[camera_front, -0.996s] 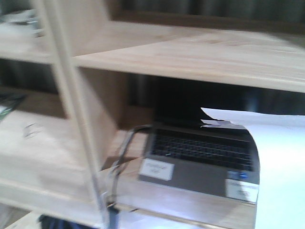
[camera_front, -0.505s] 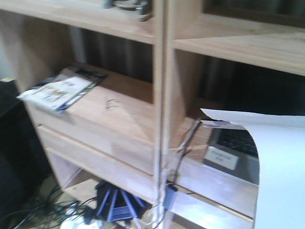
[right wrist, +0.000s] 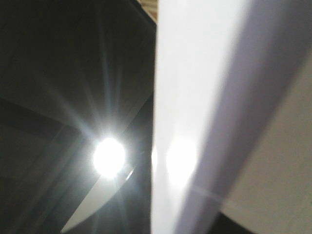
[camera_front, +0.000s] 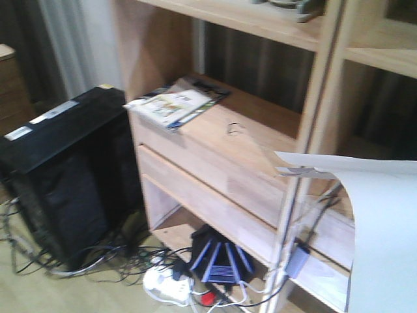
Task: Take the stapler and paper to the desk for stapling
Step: 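Drive the base to the wooden desk holding stapler and paper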
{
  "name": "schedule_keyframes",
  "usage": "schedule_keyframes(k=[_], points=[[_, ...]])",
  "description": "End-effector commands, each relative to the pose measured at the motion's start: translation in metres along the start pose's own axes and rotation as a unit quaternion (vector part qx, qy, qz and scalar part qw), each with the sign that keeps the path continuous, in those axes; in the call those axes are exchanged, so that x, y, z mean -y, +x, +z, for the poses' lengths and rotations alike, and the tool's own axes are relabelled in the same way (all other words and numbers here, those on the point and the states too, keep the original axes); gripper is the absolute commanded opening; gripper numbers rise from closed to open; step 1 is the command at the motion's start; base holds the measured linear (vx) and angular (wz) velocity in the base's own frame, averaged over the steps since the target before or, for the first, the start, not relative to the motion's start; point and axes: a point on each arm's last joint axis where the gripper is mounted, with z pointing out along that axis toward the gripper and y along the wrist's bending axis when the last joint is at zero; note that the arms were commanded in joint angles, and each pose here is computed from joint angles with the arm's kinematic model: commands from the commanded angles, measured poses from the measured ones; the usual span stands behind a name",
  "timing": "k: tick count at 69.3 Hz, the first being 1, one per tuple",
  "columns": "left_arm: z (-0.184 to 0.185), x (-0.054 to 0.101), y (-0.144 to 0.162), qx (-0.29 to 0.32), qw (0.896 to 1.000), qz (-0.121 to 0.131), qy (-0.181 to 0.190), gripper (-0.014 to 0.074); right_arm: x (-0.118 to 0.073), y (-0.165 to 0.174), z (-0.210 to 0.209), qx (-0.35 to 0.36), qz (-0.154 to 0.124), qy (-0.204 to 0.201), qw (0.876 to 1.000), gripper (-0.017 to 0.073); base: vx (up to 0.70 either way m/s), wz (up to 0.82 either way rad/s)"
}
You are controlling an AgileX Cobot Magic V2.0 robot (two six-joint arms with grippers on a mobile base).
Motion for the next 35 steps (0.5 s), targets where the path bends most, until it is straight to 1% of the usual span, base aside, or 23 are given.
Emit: schedule_keyframes(k=[1,35], points=[[-0.0022,-0.0047,-0.0186,0.069,0.997,-0.004,-0.016,-0.0006,-0.0128,-0.0015,0.0056,0.005,-0.009,-0.057,0.998,-0.0002,-0.11,0.41],[-0.0022,-0.0047,-0.0186,0.069,0.997,-0.004,-0.016,-0.0006,-0.0128,-0.0015,0.0056,0.005,-0.009,-0.057,0.998,-0.0002,-0.11,0.42]])
